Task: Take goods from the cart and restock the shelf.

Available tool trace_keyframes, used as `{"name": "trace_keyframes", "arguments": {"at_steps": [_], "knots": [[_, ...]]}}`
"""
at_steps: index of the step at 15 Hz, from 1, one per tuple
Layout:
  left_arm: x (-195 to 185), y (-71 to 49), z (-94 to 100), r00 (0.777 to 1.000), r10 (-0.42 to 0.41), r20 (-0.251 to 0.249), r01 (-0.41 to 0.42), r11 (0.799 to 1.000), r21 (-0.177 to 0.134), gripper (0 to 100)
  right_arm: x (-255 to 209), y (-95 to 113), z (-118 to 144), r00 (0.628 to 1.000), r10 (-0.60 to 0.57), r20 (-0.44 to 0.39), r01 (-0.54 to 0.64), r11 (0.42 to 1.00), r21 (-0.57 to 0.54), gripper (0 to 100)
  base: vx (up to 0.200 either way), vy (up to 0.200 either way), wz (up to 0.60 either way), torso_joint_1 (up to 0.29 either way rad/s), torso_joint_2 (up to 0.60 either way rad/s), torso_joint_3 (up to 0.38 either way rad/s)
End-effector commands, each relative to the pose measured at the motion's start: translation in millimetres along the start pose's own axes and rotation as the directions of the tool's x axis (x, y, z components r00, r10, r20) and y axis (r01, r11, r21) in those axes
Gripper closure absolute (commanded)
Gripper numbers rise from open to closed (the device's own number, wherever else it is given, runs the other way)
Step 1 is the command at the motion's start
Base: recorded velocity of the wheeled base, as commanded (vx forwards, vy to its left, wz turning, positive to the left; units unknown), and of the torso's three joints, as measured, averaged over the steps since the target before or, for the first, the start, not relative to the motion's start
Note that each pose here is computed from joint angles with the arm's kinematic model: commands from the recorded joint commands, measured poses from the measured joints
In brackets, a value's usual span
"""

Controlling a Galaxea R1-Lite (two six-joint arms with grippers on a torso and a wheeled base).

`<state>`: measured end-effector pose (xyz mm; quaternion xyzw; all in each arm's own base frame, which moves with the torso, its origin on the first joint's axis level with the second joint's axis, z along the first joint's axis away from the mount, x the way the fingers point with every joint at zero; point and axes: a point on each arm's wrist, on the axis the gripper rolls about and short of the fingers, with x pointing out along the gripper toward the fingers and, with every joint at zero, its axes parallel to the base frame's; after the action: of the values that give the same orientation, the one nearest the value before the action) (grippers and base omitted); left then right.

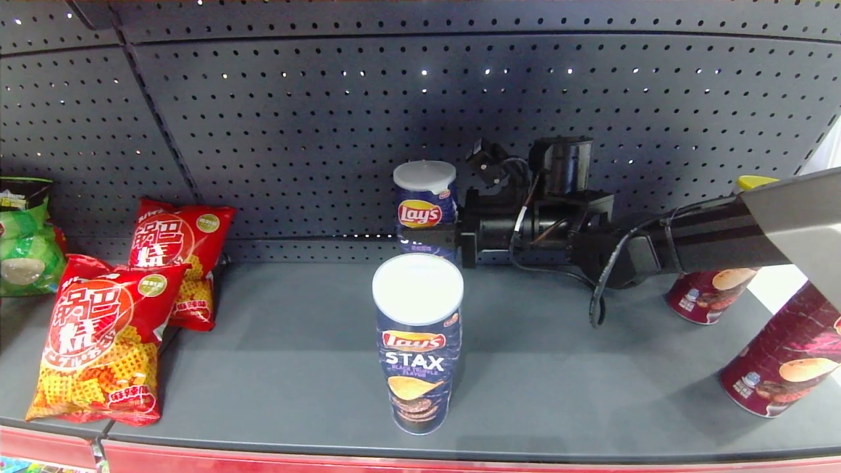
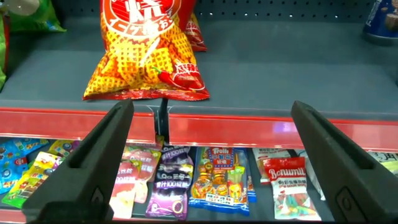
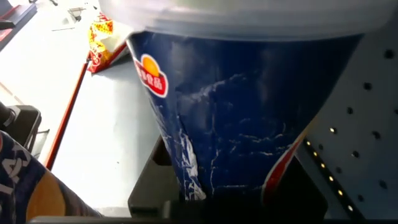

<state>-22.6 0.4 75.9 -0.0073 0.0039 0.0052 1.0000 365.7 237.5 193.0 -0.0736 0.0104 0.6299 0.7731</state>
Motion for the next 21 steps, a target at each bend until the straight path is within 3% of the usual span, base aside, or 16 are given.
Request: {"name": "trace_keyframes", "arguments": {"at_steps": [1, 16, 17, 21], "knots": [[0, 0.0, 0.0, 1.000, 0.000, -0.003, 0.000, 1.000, -0.001, 0, 2, 3, 3, 1.000, 0.009, 0.005, -0.009, 1.000, -0.007, 100, 0.000, 0.000, 0.00, 0.000, 0.00, 0.000], [0, 0.0, 0.0, 1.000, 0.002, -0.003, -0.002, 1.000, -0.001, 0, 7, 18, -18, 0.999, 0.036, -0.021, -0.036, 0.999, 0.021, 100, 0.000, 0.000, 0.00, 0.000, 0.00, 0.000], [0, 0.0, 0.0, 1.000, 0.002, -0.003, -0.002, 1.000, -0.001, 0, 6, 20, -23, 0.999, 0.038, -0.027, -0.037, 0.999, 0.028, 0, 0.000, 0.000, 0.00, 0.000, 0.00, 0.000], [0, 0.0, 0.0, 1.000, 0.000, -0.003, 0.000, 1.000, -0.001, 0, 4, 21, -26, 0.999, 0.037, -0.029, -0.036, 0.999, 0.030, 0, 0.000, 0.000, 0.00, 0.000, 0.00, 0.000]]}}
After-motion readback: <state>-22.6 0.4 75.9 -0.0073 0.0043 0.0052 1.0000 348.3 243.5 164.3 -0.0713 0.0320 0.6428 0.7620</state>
